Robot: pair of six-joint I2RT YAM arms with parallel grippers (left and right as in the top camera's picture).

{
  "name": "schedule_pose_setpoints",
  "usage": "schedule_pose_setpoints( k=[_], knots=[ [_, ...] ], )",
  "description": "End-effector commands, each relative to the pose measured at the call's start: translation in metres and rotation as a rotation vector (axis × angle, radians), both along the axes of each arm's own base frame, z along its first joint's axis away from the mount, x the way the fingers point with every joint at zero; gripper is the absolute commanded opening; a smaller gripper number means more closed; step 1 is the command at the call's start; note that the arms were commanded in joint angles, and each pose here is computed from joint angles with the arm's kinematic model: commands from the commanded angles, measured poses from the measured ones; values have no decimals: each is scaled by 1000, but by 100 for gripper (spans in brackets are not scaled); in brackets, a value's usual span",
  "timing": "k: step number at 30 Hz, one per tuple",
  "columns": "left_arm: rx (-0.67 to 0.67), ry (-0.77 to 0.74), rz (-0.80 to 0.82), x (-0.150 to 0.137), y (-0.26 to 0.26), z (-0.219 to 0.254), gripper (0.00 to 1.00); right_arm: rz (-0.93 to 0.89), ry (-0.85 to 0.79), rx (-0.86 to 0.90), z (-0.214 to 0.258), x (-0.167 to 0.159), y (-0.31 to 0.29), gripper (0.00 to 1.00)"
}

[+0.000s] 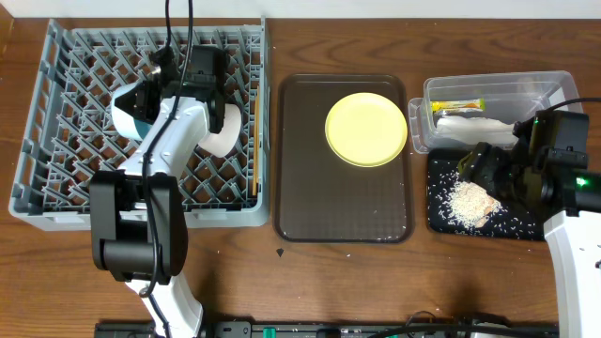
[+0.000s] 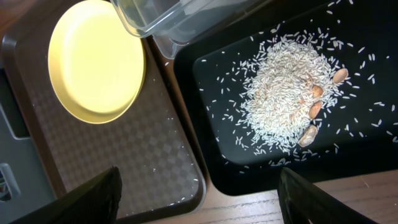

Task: Sort waste into correct bins and load items into the dishwasher
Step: 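Lower the light-blue bowl into the rack and open the left gripper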

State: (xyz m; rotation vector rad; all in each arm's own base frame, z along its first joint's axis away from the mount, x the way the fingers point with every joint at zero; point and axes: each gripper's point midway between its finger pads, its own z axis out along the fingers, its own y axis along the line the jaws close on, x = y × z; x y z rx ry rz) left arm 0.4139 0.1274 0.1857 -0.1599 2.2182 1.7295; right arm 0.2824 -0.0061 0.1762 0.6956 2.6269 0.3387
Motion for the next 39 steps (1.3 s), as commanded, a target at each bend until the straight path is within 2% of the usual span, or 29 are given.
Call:
schedule_pose_setpoints(
  k=[1,6,7,10,17,22,26,30,33,35,37,38,39],
  knots=[
    [13,43,3,-7,1,-12,8,3,3,-8,-2,-1,-3,78],
    [11,68,10,-20,2,-33,8,4,3,-8,-2,-1,-3,78],
    [12,71,6,-20,0,-34,11,4,2,-8,-2,-1,-3,78],
    [15,58,-16,-18,-9,-29,31,4,2,-8,-2,-1,-3,79],
    [-3,-25,-141,-8,-58,-6,43,3,1,-8,-2,0,-3,79],
    [-103,-86,-268,-5,-100,10,55,3,2,-8,-2,-1,-3,79],
    [-282,-142,-428,-6,-146,25,62,3,1,-8,-2,0,-3,79],
    [-656,-153,-636,-18,-212,23,62,3,5,-8,-2,-1,-3,79],
    [-850,-161,-669,-31,-234,22,62,3,10,-7,-3,-2,-2,79],
    [-900,-166,-651,-41,-234,25,62,3,10,-7,-3,-2,-2,79],
    [-883,-155,-635,-46,-227,26,60,3,10,-7,-3,-2,-2,79],
    [-881,-153,-602,-48,-218,24,43,3,10,-7,-3,-2,-2,79],
    [-895,-172,-549,-48,-209,20,35,3,10,-7,-3,-2,-2,79]
  ],
)
